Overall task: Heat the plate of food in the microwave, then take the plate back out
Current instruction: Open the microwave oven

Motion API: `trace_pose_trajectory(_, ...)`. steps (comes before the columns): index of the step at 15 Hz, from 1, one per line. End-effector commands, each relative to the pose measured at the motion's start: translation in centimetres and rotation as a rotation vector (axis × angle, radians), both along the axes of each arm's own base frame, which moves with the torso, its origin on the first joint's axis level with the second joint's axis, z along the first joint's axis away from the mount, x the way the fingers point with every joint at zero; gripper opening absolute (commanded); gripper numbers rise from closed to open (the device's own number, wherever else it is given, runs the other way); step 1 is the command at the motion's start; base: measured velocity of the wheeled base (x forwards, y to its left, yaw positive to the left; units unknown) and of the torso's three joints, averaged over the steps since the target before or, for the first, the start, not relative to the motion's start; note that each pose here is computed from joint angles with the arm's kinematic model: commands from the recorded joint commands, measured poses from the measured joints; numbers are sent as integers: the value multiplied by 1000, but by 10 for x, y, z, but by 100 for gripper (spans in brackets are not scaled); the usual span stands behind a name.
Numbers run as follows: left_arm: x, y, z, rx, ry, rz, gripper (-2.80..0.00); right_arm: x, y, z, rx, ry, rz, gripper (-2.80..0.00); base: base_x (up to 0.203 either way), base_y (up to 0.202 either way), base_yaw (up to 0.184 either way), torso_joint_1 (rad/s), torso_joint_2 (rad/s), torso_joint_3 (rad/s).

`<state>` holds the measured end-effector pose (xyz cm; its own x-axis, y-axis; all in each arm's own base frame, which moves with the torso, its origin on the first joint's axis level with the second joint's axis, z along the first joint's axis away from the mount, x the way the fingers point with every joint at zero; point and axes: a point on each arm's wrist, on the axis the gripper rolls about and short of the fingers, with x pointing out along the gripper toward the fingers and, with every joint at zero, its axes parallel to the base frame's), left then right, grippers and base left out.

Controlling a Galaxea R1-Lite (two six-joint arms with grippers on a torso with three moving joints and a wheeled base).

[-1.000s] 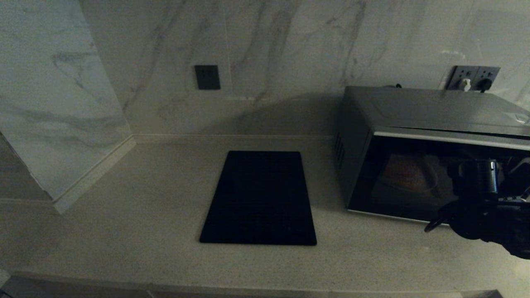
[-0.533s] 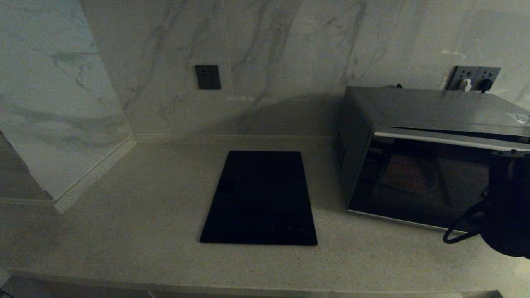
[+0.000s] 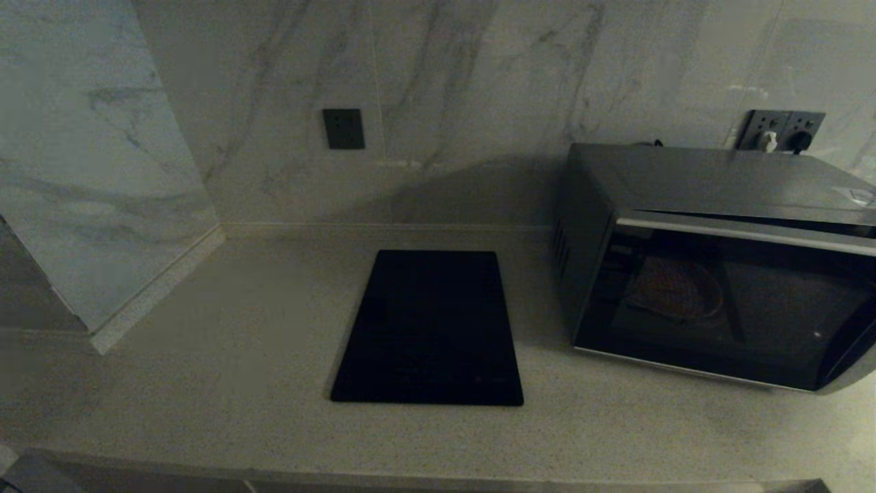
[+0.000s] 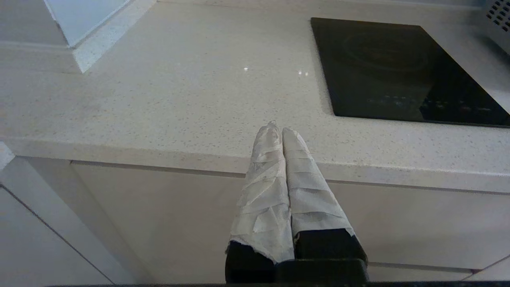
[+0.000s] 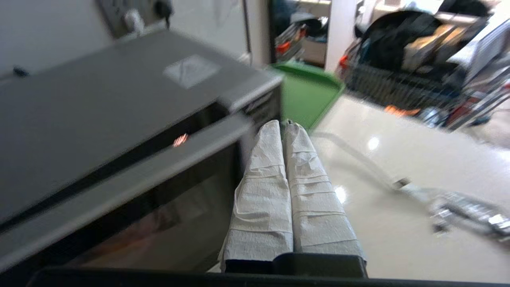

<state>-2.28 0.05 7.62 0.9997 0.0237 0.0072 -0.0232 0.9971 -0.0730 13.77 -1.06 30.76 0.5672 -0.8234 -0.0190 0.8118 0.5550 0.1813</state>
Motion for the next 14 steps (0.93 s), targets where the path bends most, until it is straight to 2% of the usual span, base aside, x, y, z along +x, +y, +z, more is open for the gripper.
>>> trace_pose_trajectory(1,0,0,0,-1,0,1,-280,-19,-15,22,3,15,-12,-280,0,0,0,0,0,0)
trace_pose_trajectory(4,0,0,0,-1,0,1,-280,-27,-29,20,77,159,194,-280,0,0,0,0,0,0)
trace_pose_trajectory(6,0,0,0,-1,0,1,-280,-35,-38,15,211,276,320,-280,0,0,0,0,0,0)
trace_pose_trajectory(7,0,0,0,-1,0,1,-280,-36,-44,19,289,304,363,-280,0,0,0,0,0,0)
trace_pose_trajectory(10,0,0,0,-1,1,1,-280,-12,-81,17,558,323,392,-280,0,0,0,0,0,0)
trace_pose_trajectory(12,0,0,0,-1,0,1,-280,6,-105,11,690,294,365,-280,0,0,0,0,0,0)
trace_pose_trajectory(14,0,0,0,-1,0,1,-280,26,-130,2,777,285,334,-280,0,0,0,0,0,0)
